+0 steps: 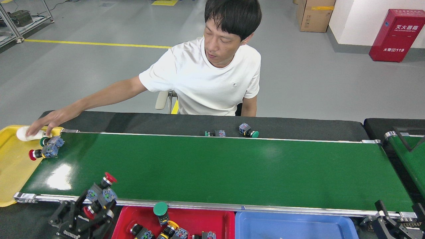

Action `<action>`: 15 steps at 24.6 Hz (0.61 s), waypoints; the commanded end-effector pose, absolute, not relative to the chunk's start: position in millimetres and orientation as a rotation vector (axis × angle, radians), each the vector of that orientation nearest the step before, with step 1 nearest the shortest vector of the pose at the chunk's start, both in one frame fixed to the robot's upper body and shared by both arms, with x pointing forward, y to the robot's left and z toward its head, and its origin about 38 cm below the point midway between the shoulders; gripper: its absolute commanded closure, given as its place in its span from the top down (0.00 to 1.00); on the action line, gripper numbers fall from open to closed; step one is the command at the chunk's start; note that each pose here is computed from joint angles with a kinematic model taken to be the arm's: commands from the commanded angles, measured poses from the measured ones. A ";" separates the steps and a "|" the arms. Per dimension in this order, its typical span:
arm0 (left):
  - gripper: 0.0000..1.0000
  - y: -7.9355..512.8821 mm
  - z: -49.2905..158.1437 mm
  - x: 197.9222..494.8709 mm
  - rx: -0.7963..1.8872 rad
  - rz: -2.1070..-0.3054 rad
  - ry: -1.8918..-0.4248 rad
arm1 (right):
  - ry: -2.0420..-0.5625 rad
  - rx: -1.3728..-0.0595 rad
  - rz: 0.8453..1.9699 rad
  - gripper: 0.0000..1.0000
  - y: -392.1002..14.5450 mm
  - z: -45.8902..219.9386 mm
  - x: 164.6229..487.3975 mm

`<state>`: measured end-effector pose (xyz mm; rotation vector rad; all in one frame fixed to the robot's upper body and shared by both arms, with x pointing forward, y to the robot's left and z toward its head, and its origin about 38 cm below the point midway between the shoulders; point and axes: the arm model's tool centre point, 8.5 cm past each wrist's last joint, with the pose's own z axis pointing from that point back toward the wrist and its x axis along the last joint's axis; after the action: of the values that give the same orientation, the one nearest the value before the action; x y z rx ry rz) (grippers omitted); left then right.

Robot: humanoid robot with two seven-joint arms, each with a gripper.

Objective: Pick switch part from conveyor to tray

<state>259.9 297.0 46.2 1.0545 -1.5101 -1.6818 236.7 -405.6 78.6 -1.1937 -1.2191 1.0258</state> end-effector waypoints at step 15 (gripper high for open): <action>1.00 238.4 32.4 240.0 0.981 -1.806 -1.596 | -1.205 -1.206 1.029 0.98 -407.7 81.2 233.0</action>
<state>239.5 235.2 27.1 0.9582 -1.5836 -1.8222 232.3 -406.8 75.5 -1.1921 -1.1961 1.0315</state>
